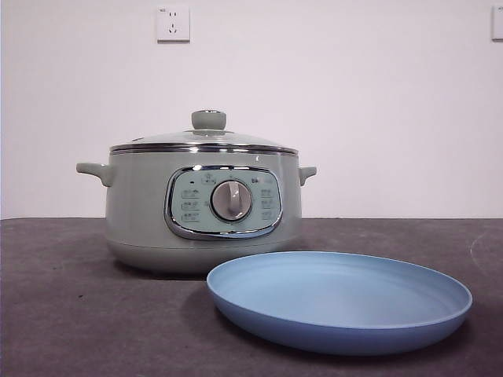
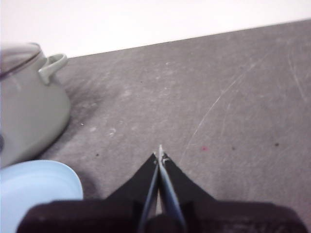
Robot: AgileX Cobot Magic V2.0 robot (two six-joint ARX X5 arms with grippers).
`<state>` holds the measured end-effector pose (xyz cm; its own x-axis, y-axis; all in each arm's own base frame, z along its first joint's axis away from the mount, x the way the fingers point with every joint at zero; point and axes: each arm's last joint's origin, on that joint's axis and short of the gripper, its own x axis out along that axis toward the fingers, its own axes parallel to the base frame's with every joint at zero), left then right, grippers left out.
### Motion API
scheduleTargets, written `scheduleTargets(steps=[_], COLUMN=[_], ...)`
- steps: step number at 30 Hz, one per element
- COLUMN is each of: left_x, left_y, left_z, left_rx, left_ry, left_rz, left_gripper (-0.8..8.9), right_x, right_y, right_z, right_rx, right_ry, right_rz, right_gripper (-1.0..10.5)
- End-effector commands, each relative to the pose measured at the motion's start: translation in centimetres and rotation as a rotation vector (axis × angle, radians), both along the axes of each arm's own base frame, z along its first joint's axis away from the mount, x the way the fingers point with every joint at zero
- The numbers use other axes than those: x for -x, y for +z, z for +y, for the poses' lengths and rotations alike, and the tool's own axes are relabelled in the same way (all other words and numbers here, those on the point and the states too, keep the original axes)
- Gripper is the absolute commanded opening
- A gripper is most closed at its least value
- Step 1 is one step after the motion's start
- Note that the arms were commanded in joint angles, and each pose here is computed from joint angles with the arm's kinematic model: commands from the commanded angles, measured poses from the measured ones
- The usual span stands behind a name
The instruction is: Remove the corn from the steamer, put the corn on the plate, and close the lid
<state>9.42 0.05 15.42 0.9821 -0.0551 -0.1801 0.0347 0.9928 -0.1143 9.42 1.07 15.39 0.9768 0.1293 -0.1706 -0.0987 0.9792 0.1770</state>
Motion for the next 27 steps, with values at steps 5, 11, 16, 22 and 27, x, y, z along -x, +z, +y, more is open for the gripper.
scheduleTargets(steps=[5,11,16,22,27], left_x=[0.7,1.4,1.7,1.0,-0.1], left_y=[3.4,6.9,9.8,13.7,16.9], left_z=[-0.1,-0.2,-0.5,-1.0,-1.2], left_rx=[0.115,0.165,0.174,0.185,0.169], left_ry=[-0.011,-0.045,-0.150,-0.310,-0.430], left_rz=[-0.098,-0.162,-0.127,-0.038,0.018], left_gripper=[-0.06,-0.06,-0.06,-0.06,-0.06], right_x=[0.4,0.2,-0.9,-3.0,-4.7], right_y=[3.2,6.9,10.9,15.4,18.6], right_z=[0.0,0.2,0.7,1.5,2.0], right_rx=[-0.105,-0.114,-0.086,0.000,0.070], right_ry=[-0.011,0.073,0.211,0.423,0.572], right_rz=[-0.067,-0.067,0.014,0.153,0.232], right_gripper=[-0.1,-0.1,-0.1,-0.1,-0.1])
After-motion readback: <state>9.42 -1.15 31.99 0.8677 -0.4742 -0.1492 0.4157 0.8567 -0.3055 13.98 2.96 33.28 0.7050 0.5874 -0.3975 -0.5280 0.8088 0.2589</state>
